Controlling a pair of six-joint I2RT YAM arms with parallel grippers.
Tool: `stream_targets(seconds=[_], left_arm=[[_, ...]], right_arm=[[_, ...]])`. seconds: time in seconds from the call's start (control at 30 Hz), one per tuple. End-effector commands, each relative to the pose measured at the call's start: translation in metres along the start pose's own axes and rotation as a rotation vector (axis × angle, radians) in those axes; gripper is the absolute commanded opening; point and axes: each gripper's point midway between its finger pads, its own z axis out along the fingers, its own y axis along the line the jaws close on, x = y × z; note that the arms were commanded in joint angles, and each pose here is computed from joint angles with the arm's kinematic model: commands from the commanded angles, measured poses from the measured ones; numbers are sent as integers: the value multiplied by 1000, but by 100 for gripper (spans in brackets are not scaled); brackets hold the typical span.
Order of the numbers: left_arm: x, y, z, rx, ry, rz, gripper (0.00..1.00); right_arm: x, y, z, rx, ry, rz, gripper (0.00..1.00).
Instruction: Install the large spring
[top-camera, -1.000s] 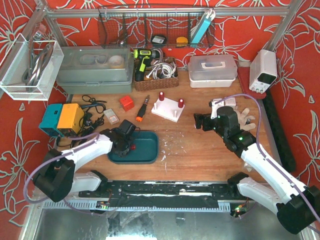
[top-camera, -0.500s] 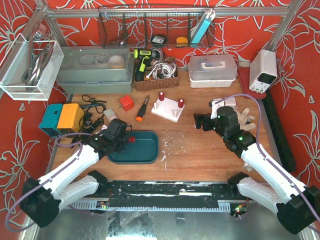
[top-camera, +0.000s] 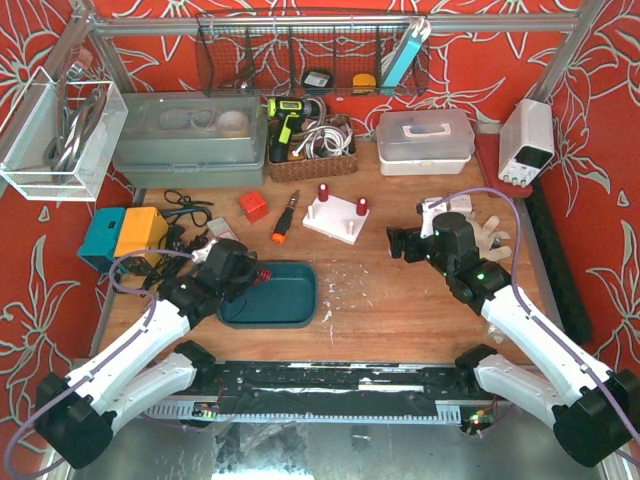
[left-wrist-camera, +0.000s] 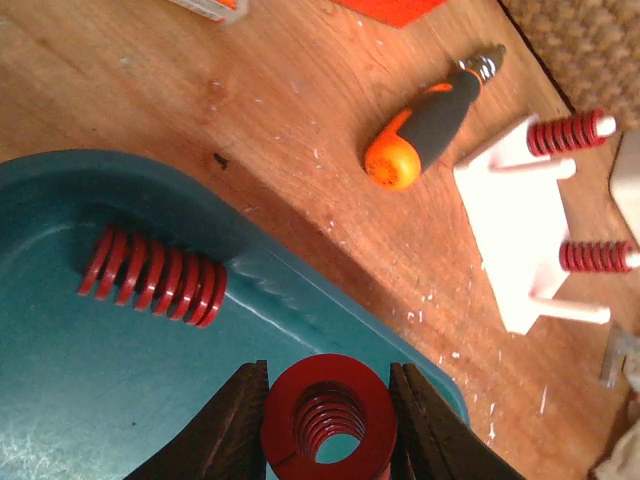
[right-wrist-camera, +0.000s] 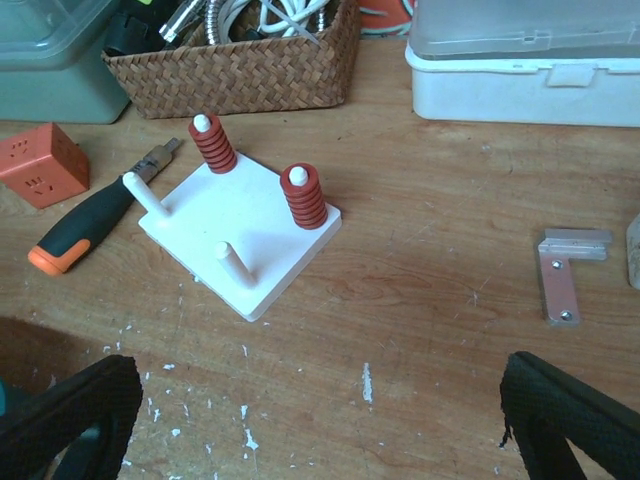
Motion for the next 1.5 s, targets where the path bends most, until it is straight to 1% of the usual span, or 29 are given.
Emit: stream_targets(seconds=[0.0,0.1,0.17,0.23,0.3,0.37,0.43,0.57,0.73,0.83,0.97,1.03,1.2,1.47], left_arm=[[0,-25,-3,129,-17,188,0],[3,-44,-10,255,-23,276,0],[6,-61,-18,362,-20,273,0],[8,-69,-25,441,-5,208,0],[8,-76,-32,519,-4,138,0],[5,-81,-40,581,-1,35,0],[0,-89,-48,665,-9,-42,0],[-10,-113,-68,846,-32,-131,0],[-14,-139,-80,944,-22,-168,0],[-14,-154,-90,1021,-14,-181,0],[-11,-165,-92,1022,-2,-162,0],[-10,-164,-91,1019,-3,-167,0],[-9,-157,-86,1010,-2,-200,0],[-1,-158,-82,1021,49,-225,0]], right_arm=[[-2,9,0,-52,5,-2,98],[-2,35,2,-192,23,-6,97],[-1,59,2,-321,45,21,96],[-2,77,2,-415,61,96,94],[-4,87,4,-465,65,264,92],[-6,101,5,-535,57,430,89],[-8,123,0,-613,48,541,87],[-22,161,-7,-713,15,633,86],[-38,195,-3,-877,4,775,77],[-44,219,0,-975,19,787,70],[-48,233,-1,-1017,-12,753,64],[-50,235,-4,-1011,-38,720,64],[-48,235,-5,-983,-41,681,68],[-57,248,-15,-1039,-51,636,71]])
